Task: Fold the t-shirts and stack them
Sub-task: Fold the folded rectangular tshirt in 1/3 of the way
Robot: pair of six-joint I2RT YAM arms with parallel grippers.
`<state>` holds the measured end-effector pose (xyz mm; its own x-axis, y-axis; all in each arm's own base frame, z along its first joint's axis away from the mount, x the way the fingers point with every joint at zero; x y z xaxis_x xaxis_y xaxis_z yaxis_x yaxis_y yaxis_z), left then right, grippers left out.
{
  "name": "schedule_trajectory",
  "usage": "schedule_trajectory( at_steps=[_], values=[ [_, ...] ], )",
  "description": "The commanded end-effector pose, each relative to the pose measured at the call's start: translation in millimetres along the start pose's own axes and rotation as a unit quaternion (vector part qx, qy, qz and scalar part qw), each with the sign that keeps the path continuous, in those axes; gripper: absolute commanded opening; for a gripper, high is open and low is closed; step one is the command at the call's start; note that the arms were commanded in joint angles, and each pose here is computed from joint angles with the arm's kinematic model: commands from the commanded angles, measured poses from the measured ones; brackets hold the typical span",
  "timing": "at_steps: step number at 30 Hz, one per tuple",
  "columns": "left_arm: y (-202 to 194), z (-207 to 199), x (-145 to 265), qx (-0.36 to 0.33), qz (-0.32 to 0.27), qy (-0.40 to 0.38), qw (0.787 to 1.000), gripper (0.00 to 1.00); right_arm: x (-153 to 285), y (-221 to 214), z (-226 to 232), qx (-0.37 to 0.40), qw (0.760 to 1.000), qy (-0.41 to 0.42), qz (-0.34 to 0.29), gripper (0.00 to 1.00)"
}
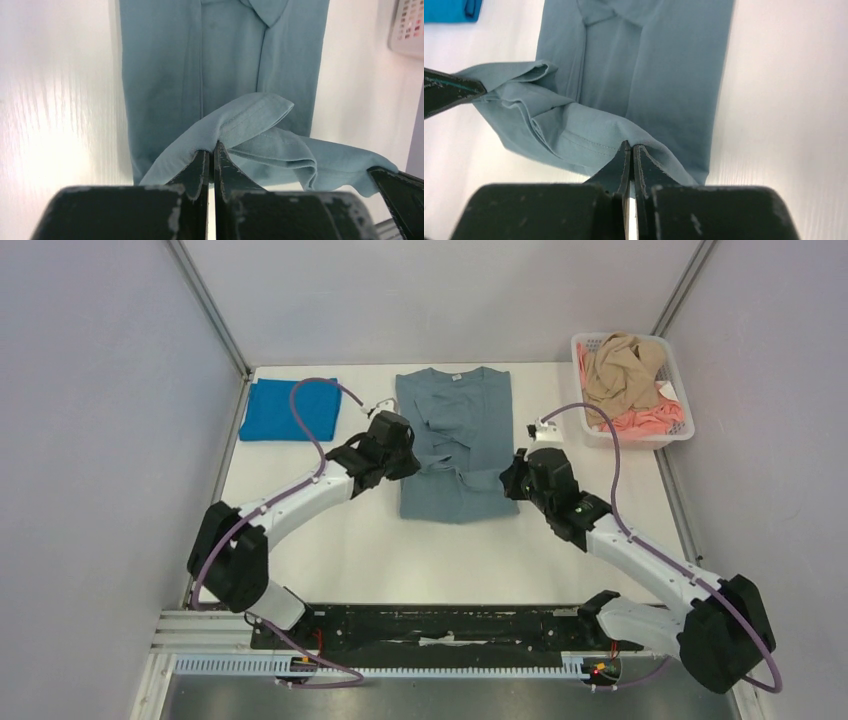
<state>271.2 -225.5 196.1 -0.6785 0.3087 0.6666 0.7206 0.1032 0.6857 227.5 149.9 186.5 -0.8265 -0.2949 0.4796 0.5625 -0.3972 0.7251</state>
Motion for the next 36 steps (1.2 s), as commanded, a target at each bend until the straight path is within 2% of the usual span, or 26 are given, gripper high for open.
schedule_trajectory(
  at_steps=[1,7,18,20,23,25,26,27,28,29,30,31,36],
  values=[
    [32,0,-22,-0.016,-0.02,-0.011,1.0,0.02,-19,43,15,0.006,0.998,0.028,-0.059,0.0],
    [57,12,-51,-0.009,-0.015,0.001,1.0,0.02,-51,61,9,0.032,0.998,0.024,-0.047,0.0],
    [69,33,-98,-0.005,0.012,0.037,0.999,0.03,-110,70,-10,0.032,0.999,0.0,-0.013,0.01],
    [71,36,-113,-0.001,0.025,0.039,0.999,0.05,-123,72,-17,0.023,1.0,-0.014,-0.011,0.04],
    [78,45,-130,0.012,0.037,0.051,0.998,0.17,-150,83,-29,0.006,0.999,-0.041,-0.015,0.1],
    [92,53,-133,0.022,0.031,0.068,0.997,0.48,-168,95,-36,-0.011,0.998,-0.059,-0.009,0.18],
    [101,55,-132,0.018,0.026,0.066,0.997,0.64,-173,99,-39,-0.018,0.998,-0.059,0.007,0.33],
    [107,58,-129,0.015,0.024,0.066,0.997,0.74,-176,109,-42,-0.025,0.997,-0.065,0.015,0.45],
    [113,61,-124,0.012,0.028,0.066,0.997,0.77,-175,111,-43,-0.028,0.997,-0.061,0.036,0.53],
    [117,61,-118,0.008,0.028,0.063,0.998,0.78,-171,116,-45,-0.025,0.997,-0.062,0.037,0.69],
    [116,62,-109,0.007,0.028,0.064,0.998,0.79,-164,113,-48,-0.021,0.997,-0.07,0.038,0.94],
    [114,62,-103,0.006,0.026,0.06,0.998,0.79,-155,112,-50,-0.018,0.996,-0.076,0.032,0.98],
    [65,62,-69,0.028,0.045,-0.002,0.999,0.81,-103,65,-63,-0.032,0.998,-0.039,0.034,0.98]
  ],
)
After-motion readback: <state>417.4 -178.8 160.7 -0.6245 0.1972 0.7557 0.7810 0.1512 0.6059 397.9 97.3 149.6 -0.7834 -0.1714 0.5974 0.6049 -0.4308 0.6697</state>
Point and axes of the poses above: each gripper's point midway between its finger pads, its own x axis back along the fingers, its own z axis along the line the jaws close on, y = z × x, the point moved 8 cm from there along x, back along the fingers, and after that the axes turned 13 degrees about -x, right-handed, at the moved point
